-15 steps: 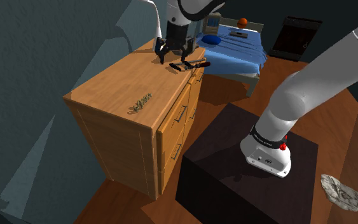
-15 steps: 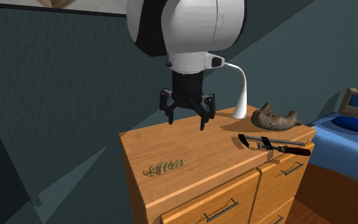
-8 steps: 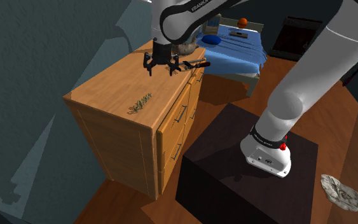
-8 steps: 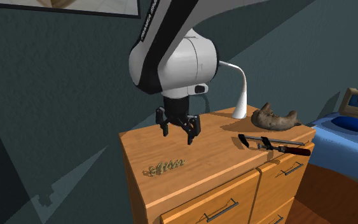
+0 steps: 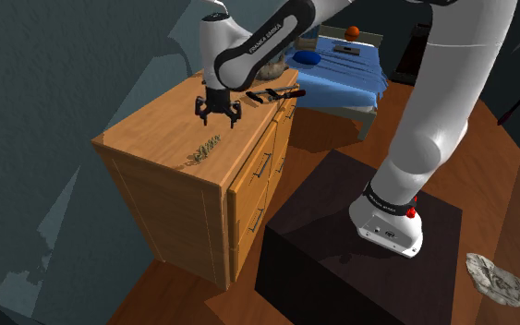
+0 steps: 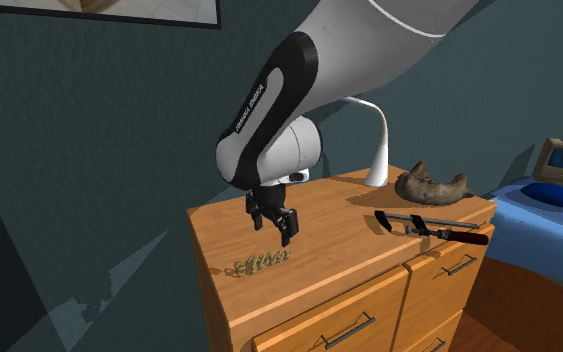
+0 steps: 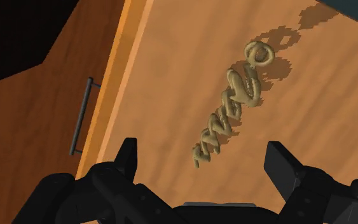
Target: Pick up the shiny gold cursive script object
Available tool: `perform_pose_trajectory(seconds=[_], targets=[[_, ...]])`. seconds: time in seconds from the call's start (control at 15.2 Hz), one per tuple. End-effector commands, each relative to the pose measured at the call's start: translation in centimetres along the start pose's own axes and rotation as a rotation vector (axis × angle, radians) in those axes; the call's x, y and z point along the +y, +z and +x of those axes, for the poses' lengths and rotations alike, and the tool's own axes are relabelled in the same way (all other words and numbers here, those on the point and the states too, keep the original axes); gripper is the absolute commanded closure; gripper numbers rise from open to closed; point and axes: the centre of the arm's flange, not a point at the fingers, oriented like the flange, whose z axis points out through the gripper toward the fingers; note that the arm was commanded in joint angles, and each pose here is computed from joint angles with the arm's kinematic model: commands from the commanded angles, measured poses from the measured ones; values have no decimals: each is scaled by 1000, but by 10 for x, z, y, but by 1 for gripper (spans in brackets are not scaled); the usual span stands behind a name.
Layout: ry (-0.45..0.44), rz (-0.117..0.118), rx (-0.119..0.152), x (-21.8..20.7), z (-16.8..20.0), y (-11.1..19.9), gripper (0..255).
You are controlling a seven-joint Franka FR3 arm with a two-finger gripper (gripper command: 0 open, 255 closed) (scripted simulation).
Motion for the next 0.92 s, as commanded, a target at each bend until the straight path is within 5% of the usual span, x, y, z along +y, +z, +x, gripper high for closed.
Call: perform_pose_trajectory(seconds=[0.0, 0.33, 0.86], targets=[[58, -7, -2, -13, 9, 20, 0], [193, -23, -10, -41, 32, 77, 0], [195, -23, -10, -40, 29, 118, 0]])
